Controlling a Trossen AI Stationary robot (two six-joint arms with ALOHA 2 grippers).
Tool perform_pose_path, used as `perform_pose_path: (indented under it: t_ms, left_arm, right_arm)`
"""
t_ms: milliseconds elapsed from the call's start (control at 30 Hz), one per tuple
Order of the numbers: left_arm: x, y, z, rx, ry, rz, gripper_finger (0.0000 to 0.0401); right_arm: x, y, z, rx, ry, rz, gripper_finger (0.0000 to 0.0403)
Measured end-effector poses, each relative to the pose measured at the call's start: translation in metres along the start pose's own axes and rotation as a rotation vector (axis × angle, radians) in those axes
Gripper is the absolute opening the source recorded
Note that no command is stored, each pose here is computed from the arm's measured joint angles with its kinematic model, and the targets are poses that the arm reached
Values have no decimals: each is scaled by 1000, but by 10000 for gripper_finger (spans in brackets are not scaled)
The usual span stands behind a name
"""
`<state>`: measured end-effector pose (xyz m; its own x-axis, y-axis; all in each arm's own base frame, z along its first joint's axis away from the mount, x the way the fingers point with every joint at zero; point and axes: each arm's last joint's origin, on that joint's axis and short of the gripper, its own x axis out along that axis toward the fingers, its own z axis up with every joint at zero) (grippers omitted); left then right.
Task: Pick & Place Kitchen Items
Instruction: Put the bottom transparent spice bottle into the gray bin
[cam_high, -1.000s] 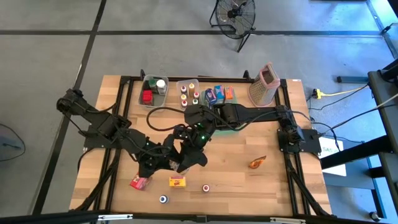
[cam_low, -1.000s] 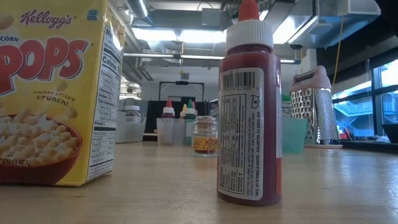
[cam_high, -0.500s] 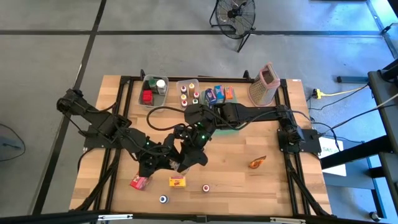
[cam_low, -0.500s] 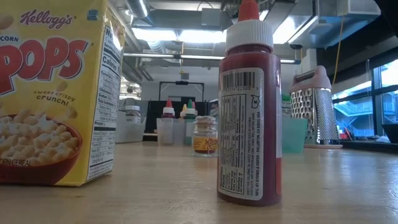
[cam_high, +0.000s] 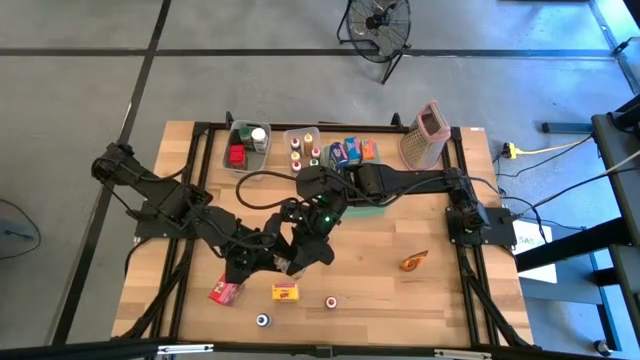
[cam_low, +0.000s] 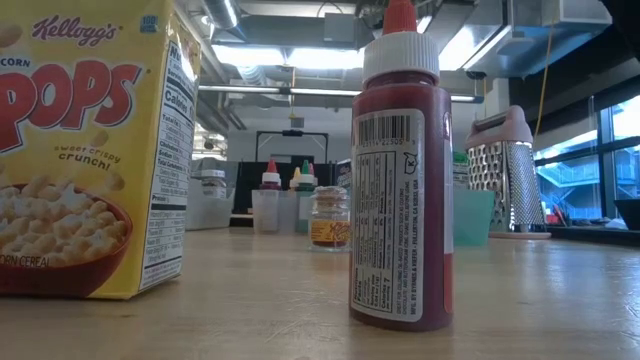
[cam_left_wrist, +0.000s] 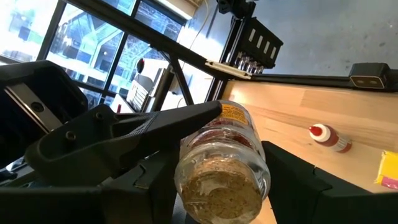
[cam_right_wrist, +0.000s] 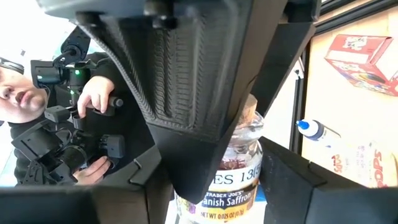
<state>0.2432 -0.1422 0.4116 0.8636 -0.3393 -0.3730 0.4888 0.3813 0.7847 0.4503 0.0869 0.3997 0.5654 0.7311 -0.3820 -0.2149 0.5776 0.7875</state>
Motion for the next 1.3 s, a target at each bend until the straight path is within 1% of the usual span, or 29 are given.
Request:
perform_pose_path:
  t_ms: [300,533,1033,1300]
  left_arm:
    - [-1,0,0,-22,-4,3,192]
    - [-2,-1,0,-46,1,-6,192]
    - [-7,0,-1,-45,10,-7,192]
    - [-6,-1,-2,-92,28,-15,192]
  right_arm:
    - [-1,0,3,-9,-19,5,199]
    - [-1,-1,3,-10,-46,-30,224]
    - [-5,-4,8,-22,-81,-49,240]
    - [-12,-11,13,-21,-66,-20,250]
